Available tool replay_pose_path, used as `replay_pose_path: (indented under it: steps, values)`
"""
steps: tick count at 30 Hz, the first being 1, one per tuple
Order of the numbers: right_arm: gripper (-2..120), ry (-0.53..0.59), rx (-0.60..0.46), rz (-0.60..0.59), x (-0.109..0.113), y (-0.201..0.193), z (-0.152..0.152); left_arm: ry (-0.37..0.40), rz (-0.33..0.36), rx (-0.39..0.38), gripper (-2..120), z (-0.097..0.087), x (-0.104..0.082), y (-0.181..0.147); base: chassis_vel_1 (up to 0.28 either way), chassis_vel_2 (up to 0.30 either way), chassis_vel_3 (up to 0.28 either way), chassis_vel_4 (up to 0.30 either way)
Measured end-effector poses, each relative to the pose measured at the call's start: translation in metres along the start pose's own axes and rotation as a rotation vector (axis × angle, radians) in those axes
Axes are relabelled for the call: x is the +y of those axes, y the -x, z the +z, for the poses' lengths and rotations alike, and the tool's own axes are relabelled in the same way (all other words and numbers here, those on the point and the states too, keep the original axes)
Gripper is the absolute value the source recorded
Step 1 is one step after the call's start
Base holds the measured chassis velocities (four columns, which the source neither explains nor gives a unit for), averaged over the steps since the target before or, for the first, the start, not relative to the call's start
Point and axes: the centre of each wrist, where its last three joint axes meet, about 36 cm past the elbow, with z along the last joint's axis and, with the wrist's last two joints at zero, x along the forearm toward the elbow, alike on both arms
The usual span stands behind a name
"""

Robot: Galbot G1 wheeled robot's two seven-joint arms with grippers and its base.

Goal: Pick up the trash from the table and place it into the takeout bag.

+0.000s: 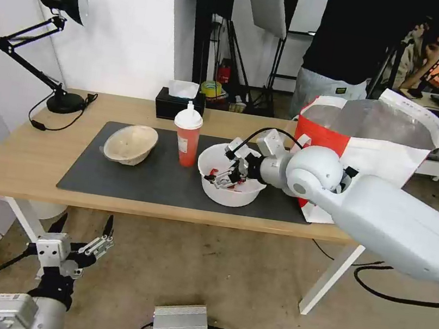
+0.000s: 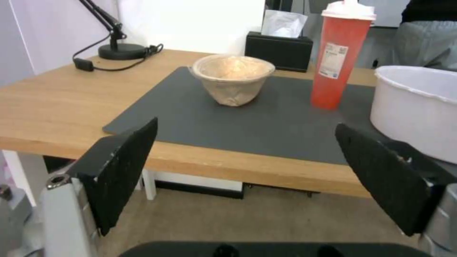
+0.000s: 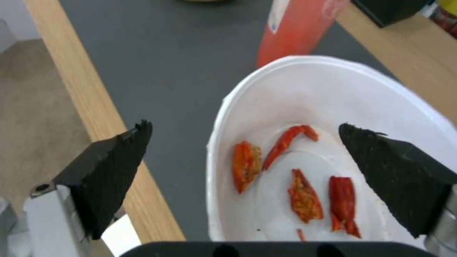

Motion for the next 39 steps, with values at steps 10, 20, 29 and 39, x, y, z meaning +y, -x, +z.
replay_pose_path:
  steps: [10,20,29,39]
  values:
    - [100,-0.018,0.021,-0.019,0.004,0.008,-0.004,0.002,-0.015,0.002,100,0.002,0.001,0.002,0.0,0.0,0.0,0.0]
    - [100,-0.027,0.039,-0.028,0.009,0.017,0.001,-0.013,-0.024,0.006,100,0.005,-0.002,0.003,0.0,0.0,0.0,0.0]
    - [100,-0.03,0.056,-0.019,0.006,0.022,0.008,-0.023,-0.025,0.011,100,0.009,-0.003,0.005,0.0,0.0,0.0,0.0]
    - [100,-0.031,0.074,-0.008,-0.002,0.029,0.013,-0.024,-0.019,0.015,100,0.012,-0.003,0.007,0.0,0.0,0.0,0.0]
